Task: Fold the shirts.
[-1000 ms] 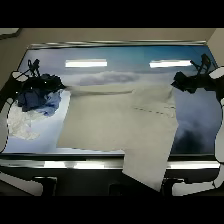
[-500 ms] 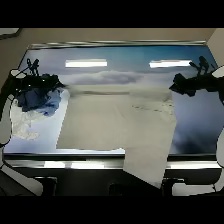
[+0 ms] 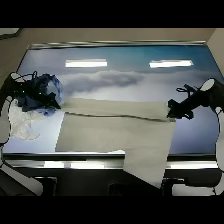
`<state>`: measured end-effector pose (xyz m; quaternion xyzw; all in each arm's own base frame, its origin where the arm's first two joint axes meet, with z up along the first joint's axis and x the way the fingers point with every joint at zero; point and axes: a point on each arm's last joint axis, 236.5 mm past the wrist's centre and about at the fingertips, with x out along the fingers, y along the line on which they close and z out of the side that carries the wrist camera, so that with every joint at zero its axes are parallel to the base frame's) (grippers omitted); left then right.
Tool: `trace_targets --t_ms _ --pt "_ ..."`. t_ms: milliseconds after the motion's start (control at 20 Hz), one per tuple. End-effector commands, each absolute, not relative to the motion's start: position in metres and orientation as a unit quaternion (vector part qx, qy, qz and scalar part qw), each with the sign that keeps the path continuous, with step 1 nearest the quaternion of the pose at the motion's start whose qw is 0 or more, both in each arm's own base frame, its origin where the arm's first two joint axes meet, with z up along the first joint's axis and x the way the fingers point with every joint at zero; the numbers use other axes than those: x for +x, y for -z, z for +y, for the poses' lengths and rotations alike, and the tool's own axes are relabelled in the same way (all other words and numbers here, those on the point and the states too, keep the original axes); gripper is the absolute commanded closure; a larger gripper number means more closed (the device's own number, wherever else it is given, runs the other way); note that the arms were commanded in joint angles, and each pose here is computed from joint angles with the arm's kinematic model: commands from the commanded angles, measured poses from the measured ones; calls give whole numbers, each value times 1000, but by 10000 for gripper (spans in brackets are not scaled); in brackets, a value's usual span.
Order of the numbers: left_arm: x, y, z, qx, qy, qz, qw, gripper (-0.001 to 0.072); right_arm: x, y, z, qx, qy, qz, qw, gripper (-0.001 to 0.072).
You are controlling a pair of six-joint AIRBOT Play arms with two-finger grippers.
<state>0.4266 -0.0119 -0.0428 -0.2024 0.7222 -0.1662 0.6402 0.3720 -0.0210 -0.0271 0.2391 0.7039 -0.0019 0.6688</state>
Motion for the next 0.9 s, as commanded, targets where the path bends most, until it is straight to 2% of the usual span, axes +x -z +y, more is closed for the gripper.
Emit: trace_targets --t_ms 0,100,250,300,350,400,500,600,700,850 --pt "403 56 -14 -199 164 759 598 684 372 37 -24 247 25 701 669 661" --pt "393 68 -20 -205 163 775 575 684 374 37 -26 247 27 697 672 660" --pt "392 71 -25 -203 167 778 570 678 366 44 -23 252 31 707 661 657" --pt "393 70 -25 -204 166 778 571 564 362 48 -22 258 37 711 653 574" --pt "392 67 -25 -206 163 779 570 341 358 48 -21 258 36 717 647 387" --pt "388 62 -25 -205 166 782 566 279 354 43 -21 252 27 721 645 330" --pt "386 47 -22 -205 163 777 572 283 342 26 -30 249 21 721 646 254" --pt "382 30 -16 -199 156 768 588 285 327 6 -49 264 32 716 645 221" --pt "360 24 -11 -196 144 775 583 290 303 -2 -74 271 62 725 630 222" --pt "303 52 -14 -206 115 788 569 290 268 7 -84 248 84 746 612 223"
